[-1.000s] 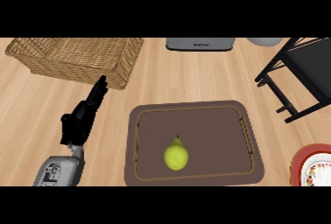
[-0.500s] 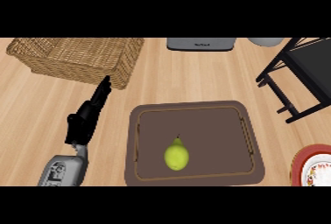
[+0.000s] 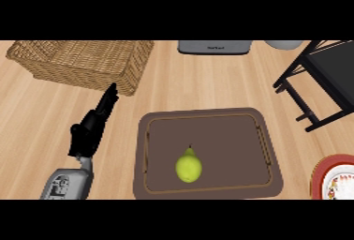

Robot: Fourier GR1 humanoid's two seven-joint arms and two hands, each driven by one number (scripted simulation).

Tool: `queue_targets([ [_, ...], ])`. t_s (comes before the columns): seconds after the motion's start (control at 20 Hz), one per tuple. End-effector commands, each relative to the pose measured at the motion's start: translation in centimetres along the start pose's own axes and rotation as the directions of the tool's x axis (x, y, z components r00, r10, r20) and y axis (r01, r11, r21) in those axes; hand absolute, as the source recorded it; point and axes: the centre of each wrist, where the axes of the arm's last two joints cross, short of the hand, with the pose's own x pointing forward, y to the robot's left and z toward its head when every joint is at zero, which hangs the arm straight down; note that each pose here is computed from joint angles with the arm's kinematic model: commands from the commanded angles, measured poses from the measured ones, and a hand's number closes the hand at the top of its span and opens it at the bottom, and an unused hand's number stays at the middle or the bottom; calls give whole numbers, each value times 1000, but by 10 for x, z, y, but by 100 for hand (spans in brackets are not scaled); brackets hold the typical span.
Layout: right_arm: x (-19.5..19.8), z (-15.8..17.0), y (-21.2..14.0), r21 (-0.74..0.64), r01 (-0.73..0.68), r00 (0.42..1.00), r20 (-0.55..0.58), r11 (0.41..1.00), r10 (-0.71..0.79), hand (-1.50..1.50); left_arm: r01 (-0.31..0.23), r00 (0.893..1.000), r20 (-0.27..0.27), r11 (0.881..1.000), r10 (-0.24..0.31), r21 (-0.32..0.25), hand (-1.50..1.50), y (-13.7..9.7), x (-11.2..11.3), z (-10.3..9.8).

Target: Pick the croissant from the tray and place it in the tiered shelf

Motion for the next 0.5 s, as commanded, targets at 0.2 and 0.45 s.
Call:
queue_targets([
  [0.2, -14, -9, -15, -25, -277, 957, -91, 960, 274, 150, 14, 1000, 8, 1000, -14, -13, 0, 2, 12, -5],
  [0.45, -51, 4, -21, -89, -275, 945, -210, 957, 252, -150, 5, 1000, 1, 1000, -5, -13, 0, 1, 0, -7],
])
